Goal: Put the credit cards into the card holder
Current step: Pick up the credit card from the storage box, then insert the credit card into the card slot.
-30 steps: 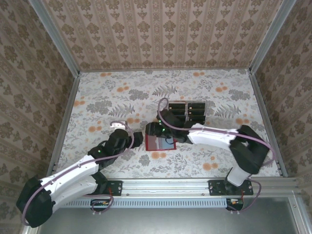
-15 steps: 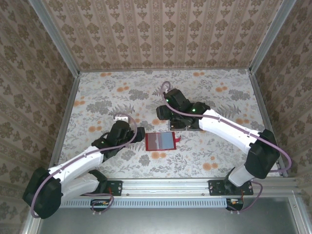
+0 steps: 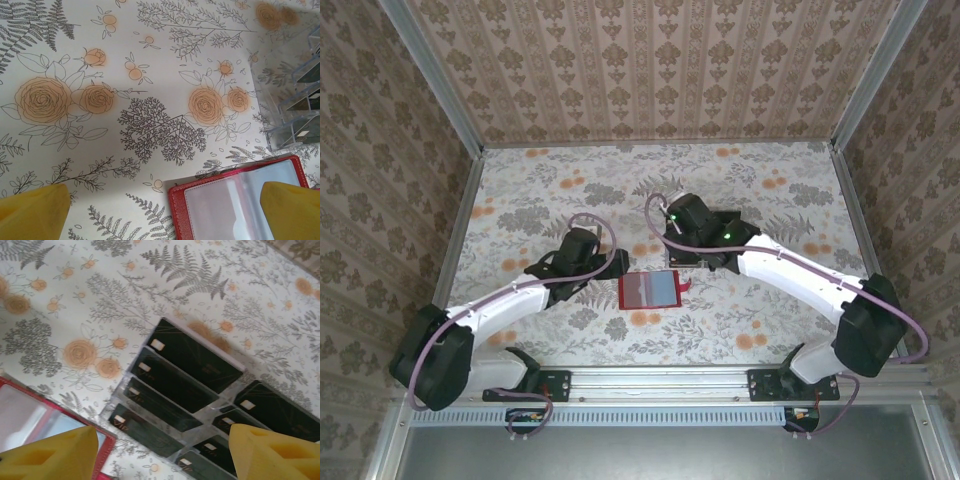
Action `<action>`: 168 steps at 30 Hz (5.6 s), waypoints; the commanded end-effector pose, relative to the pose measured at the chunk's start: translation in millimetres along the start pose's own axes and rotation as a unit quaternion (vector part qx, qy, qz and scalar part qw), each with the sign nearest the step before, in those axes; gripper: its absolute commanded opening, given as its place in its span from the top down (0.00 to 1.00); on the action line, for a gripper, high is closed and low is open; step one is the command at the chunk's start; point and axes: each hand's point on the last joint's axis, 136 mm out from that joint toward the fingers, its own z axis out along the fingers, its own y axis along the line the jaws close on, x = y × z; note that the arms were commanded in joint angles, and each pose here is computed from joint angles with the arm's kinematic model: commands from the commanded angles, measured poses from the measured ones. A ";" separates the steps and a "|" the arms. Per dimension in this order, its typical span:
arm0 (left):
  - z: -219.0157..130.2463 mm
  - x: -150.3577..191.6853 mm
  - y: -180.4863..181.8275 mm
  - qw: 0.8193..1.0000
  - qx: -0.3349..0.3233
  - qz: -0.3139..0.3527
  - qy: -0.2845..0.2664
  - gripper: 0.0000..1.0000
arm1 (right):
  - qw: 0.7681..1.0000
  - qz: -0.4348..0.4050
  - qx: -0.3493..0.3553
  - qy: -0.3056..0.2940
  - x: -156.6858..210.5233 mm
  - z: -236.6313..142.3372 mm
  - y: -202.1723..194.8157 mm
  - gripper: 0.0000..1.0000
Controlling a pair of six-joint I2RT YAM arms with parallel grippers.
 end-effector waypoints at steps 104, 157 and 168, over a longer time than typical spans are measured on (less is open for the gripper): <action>-20.9 5.4 18.1 0.999 0.012 -0.039 -0.011 0.00 | 0.953 -0.261 -0.068 0.140 16.6 60.2 34.5 1.00; 3.8 58.3 -3.8 0.986 -0.074 0.130 0.075 0.00 | 0.888 0.355 -0.293 -0.010 68.4 15.4 110.3 1.00; 10.9 72.8 19.8 0.976 -0.131 0.144 0.100 0.00 | 0.881 0.379 -0.284 0.000 90.6 32.9 109.4 1.00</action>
